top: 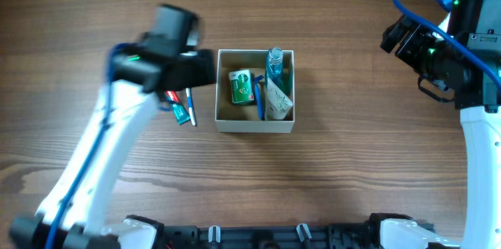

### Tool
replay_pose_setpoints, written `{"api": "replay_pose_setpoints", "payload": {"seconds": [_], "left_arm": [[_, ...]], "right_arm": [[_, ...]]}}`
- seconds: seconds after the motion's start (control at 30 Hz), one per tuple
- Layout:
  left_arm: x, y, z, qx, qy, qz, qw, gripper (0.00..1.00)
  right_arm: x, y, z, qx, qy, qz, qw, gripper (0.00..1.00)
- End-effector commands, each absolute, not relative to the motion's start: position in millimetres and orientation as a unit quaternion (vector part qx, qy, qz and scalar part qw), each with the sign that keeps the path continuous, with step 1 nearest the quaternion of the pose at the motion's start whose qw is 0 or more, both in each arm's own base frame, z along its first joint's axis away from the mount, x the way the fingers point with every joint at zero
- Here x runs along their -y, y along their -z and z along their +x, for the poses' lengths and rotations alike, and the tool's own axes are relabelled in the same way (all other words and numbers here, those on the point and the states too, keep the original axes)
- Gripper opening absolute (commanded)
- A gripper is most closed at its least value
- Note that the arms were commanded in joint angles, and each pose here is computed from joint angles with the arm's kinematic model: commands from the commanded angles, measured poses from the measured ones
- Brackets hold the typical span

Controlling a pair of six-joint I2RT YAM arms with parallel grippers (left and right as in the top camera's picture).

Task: Pack container
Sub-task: 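Grasp the Colgate toothpaste tube with the left gripper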

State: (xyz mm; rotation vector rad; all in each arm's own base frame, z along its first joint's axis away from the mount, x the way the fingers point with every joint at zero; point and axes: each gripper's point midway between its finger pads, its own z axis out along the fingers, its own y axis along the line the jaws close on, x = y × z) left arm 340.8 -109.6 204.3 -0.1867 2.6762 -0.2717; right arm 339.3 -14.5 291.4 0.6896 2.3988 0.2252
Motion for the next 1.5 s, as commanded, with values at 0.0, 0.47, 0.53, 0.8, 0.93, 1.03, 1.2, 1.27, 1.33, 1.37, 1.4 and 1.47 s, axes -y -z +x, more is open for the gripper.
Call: {"api": "replay_pose_setpoints", "payload": {"seconds": [0.0, 0.47, 0.53, 0.8, 0.93, 1.03, 1.2, 1.27, 1.33, 1.37, 1.4, 1.47], "left_arm": [[39, -191, 342, -0.962, 0.043, -0.179, 0.2, 0.71], [18, -22, 357, -0.948, 0.051, -0.312, 0.029, 0.65], [18, -19, 362, -0.948, 0.053, -0.312, 0.035, 0.66], [16, 5, 365, -0.948, 0.043, -0.313, 0.023, 0.64], [16, 7, 366, -0.949, 0.043, -0.313, 0.023, 0.58], [8, 7, 366, -0.948, 0.024, -0.315, 0.03, 0.49], [5, 7, 361, -0.956, 0.015, -0.291, 0.022, 0.24], [5, 5, 358, -0.963, 0.012, -0.269, 0.019, 0.16], [3, -4, 357, -0.968, 0.008, -0.249, 0.025, 0.12], [2, -11, 357, -0.97, 0.007, -0.241, 0.031, 0.1], [2, -28, 357, -0.97, 0.01, -0.237, 0.047, 0.08], [5, -64, 358, -0.971, 0.021, -0.224, 0.08, 0.08]], "right_arm": [[13, -298, 340, -0.905, -0.093, 0.265, 0.319, 1.0], [13, -298, 341, -0.905, -0.094, 0.265, 0.32, 1.0], [13, -298, 341, -0.905, -0.093, 0.265, 0.32, 1.0], [13, -298, 341, -0.905, -0.093, 0.266, 0.32, 1.0], [13, -298, 341, -0.905, -0.093, 0.265, 0.32, 1.0], [13, -298, 341, -0.905, -0.093, 0.266, 0.32, 1.0], [13, -298, 341, -0.905, -0.094, 0.266, 0.32, 1.0], [13, -298, 340, -0.905, -0.093, 0.266, 0.32, 1.0], [13, -298, 340, -0.905, -0.093, 0.266, 0.319, 1.0], [13, -298, 341, -0.905, -0.093, 0.266, 0.32, 1.0], [13, -298, 341, -0.905, -0.093, 0.266, 0.32, 1.0], [13, -298, 340, -0.905, -0.093, 0.266, 0.32, 1.0]]}}
